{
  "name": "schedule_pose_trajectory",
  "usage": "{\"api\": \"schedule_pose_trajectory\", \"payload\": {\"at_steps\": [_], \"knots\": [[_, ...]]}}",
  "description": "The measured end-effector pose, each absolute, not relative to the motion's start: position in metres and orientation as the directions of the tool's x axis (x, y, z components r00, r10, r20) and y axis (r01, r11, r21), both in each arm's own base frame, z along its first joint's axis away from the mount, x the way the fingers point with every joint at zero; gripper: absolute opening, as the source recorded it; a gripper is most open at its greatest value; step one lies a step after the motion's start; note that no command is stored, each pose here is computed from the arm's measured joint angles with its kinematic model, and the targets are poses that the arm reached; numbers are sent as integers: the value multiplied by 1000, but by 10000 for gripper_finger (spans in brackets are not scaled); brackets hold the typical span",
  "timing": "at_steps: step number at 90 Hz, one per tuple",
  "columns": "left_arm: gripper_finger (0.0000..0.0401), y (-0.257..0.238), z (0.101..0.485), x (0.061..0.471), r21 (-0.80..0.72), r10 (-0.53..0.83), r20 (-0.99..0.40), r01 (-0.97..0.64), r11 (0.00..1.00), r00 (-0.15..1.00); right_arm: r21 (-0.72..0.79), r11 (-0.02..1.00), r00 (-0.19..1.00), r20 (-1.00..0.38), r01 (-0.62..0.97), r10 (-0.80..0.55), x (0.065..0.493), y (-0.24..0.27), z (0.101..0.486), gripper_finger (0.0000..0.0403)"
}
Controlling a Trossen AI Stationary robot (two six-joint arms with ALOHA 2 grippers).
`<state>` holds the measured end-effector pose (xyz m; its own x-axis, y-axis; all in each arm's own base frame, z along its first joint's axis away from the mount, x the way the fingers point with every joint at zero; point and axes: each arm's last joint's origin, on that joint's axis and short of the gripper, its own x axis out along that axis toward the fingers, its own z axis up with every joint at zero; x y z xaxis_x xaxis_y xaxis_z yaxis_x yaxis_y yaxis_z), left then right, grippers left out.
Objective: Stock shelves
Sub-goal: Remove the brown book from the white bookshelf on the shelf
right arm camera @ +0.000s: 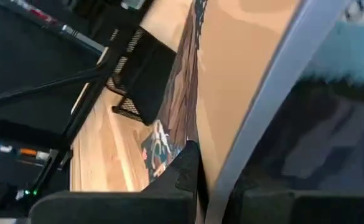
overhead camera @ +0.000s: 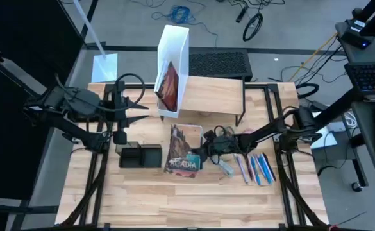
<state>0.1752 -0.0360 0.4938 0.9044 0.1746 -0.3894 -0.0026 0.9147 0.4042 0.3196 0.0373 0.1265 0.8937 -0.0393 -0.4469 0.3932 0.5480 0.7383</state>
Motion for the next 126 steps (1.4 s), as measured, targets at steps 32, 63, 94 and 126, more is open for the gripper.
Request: {"api": "schedule_pose_trajectory", "payload": {"at_steps": [32, 63, 94, 126], "knots": [[89, -36, 493, 175, 389, 176, -401, -7, 921, 899, 719, 564, 868, -497, 407, 7, 319, 31, 118, 95], [89, -36, 492, 175, 390, 176, -404, -5, 921, 898, 623, 711, 832, -546, 326, 98, 311, 21, 130, 197], [89, -37, 489, 179, 398, 179, -421, 4, 917, 889, 337, 886, 674, -738, 318, 39, 278, 9, 150, 196], [89, -35, 424, 198, 329, 237, -675, -3, 944, 699, 134, 985, 643, -765, 110, 32, 285, 28, 126, 131]]}}
